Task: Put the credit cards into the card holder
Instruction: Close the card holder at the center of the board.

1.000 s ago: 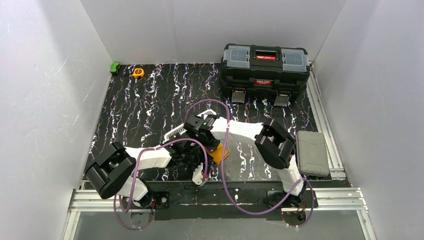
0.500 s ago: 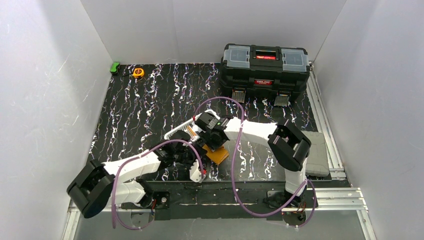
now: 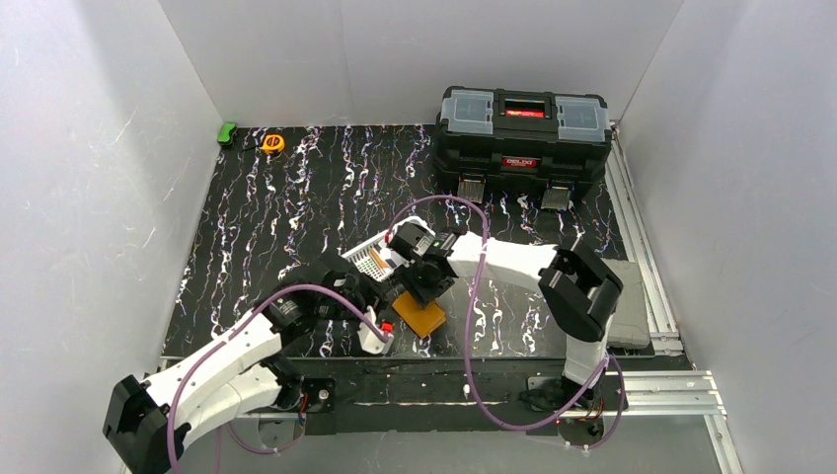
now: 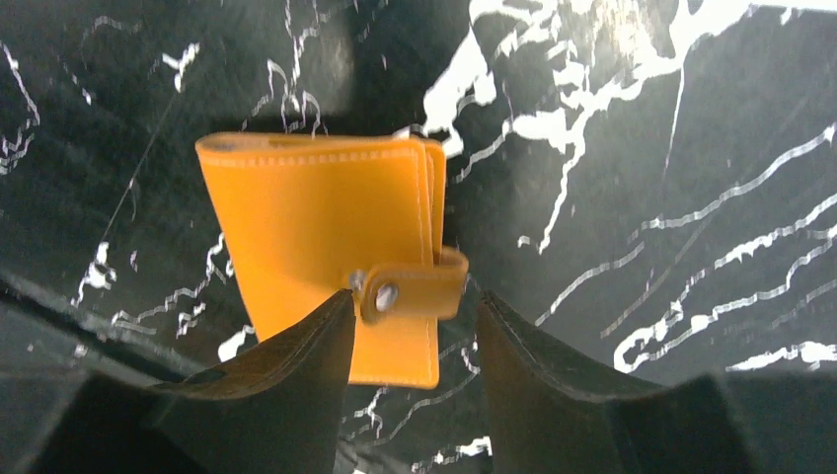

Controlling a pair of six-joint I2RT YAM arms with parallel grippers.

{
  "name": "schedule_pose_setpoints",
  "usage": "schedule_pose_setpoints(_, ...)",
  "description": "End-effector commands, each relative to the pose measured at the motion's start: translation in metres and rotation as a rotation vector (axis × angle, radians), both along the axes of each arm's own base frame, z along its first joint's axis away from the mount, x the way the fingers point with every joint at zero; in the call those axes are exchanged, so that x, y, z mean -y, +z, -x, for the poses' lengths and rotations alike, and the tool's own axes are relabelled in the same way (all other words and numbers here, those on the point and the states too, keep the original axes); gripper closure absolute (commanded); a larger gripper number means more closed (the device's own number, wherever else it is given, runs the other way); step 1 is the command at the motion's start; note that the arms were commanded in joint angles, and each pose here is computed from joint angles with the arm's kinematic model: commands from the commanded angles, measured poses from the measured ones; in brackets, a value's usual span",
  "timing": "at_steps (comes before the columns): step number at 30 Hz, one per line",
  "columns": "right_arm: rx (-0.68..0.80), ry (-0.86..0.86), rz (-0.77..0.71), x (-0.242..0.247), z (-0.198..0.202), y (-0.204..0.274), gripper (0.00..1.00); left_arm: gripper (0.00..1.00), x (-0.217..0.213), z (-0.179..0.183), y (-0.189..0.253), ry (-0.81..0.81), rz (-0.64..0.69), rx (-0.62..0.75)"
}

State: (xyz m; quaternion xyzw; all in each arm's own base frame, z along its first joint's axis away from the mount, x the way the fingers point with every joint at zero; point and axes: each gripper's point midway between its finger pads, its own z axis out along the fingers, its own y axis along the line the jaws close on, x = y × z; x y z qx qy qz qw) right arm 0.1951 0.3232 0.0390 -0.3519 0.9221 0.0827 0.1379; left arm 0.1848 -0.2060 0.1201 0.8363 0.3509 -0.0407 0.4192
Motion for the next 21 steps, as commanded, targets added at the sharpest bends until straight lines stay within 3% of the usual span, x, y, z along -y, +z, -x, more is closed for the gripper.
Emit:
schedule_pose_setpoints(1,-0.031,-0.04,-0.008,0.016,0.013,0.025,0.46,0.58,-0.006,0.03,-0.029,-0.113,-0.021,-0.061)
schedule_pose_setpoints(13,-0.053,-0.085,-0.062,0.008,0.017,0.024,0.6,0.67,0.026,0.019,-0.071,-0.286,-0.043,-0.059)
schedule_pose_setpoints(17,-0.061,-0.082,-0.08,0.001,0.016,0.025,0.6,0.7,0.033,0.02,-0.078,-0.352,-0.022,-0.016)
schedule_pose_setpoints(21,-0.071,-0.074,-0.097,-0.003,0.017,0.029,0.53,0.73,0.037,0.021,-0.081,-0.381,0.012,0.039)
